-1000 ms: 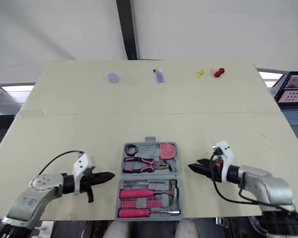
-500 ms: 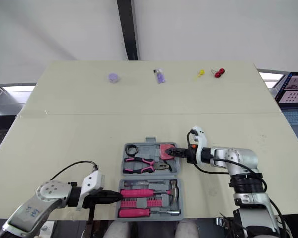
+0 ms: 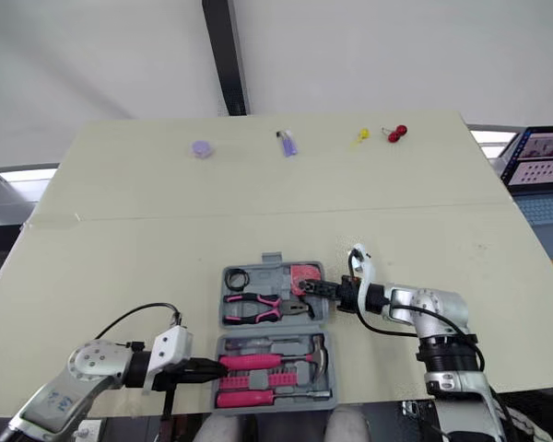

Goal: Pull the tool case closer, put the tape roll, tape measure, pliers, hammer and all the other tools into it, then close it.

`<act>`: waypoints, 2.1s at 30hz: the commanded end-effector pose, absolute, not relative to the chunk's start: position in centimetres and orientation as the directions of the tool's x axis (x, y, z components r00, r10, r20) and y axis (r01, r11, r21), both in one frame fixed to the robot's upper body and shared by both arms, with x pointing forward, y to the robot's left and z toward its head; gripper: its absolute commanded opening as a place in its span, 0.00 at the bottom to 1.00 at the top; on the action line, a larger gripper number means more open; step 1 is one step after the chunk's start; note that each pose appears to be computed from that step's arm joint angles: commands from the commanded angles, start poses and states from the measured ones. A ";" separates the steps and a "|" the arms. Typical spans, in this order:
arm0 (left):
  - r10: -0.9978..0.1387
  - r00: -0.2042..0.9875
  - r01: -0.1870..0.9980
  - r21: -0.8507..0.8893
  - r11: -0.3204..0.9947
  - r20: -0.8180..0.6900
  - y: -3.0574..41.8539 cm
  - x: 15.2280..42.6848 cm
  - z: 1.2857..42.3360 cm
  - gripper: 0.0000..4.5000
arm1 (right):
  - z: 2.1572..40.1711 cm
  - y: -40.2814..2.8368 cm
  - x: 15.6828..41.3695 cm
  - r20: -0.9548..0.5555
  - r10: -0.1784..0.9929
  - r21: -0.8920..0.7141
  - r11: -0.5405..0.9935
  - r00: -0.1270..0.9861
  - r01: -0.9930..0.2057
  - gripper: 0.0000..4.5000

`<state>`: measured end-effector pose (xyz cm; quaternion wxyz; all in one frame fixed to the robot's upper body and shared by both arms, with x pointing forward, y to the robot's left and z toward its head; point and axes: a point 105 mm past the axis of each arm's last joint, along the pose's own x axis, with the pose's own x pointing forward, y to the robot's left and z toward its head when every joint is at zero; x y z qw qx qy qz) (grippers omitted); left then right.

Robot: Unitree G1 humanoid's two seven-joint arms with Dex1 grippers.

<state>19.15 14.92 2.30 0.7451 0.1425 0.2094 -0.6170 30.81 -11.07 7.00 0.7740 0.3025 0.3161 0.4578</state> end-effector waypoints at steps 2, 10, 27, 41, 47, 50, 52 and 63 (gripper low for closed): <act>-0.816 0.180 0.938 -0.155 0.311 -0.549 17.1 18.0 -0.8 0.00 | 10.2 -10.4 29.9 -0.062 0.951 0.741 0.247 0.304 -0.624 0.99; -0.833 0.243 0.910 -0.182 0.373 -0.497 17.1 17.3 -1.3 0.00 | 11.3 -11.4 29.6 -0.063 0.960 0.707 0.237 0.274 -0.666 0.99; -0.840 0.294 0.891 -0.188 0.414 -0.457 16.7 17.2 -1.4 0.00 | 11.9 -11.6 30.1 -0.090 0.977 0.623 0.207 0.193 -0.754 0.99; -0.847 0.376 0.844 -0.238 0.480 -0.375 16.7 17.9 -1.2 0.00 | 14.3 -11.9 28.6 -0.138 0.990 0.548 0.112 0.042 -0.829 0.99; -0.849 0.397 0.833 -0.250 0.493 -0.349 16.3 18.0 -0.5 0.00 | 14.7 -11.9 28.0 -0.164 0.986 0.520 0.083 -0.004 -0.850 0.99; -0.847 0.403 0.829 -0.253 0.498 -0.345 16.3 18.1 0.0 0.00 | 15.2 -11.8 27.2 -0.172 0.984 0.506 0.050 -0.043 -0.861 0.99; -0.848 0.403 0.829 -0.256 0.498 -0.345 16.2 18.1 0.1 0.00 | 15.5 -11.8 26.6 -0.175 0.983 0.502 0.032 -0.065 -0.864 0.99; -0.842 0.443 0.804 -0.278 0.525 -0.309 15.8 18.7 1.2 0.00 | 15.5 -11.5 23.1 -0.240 0.956 0.483 -0.034 -0.170 -0.875 0.99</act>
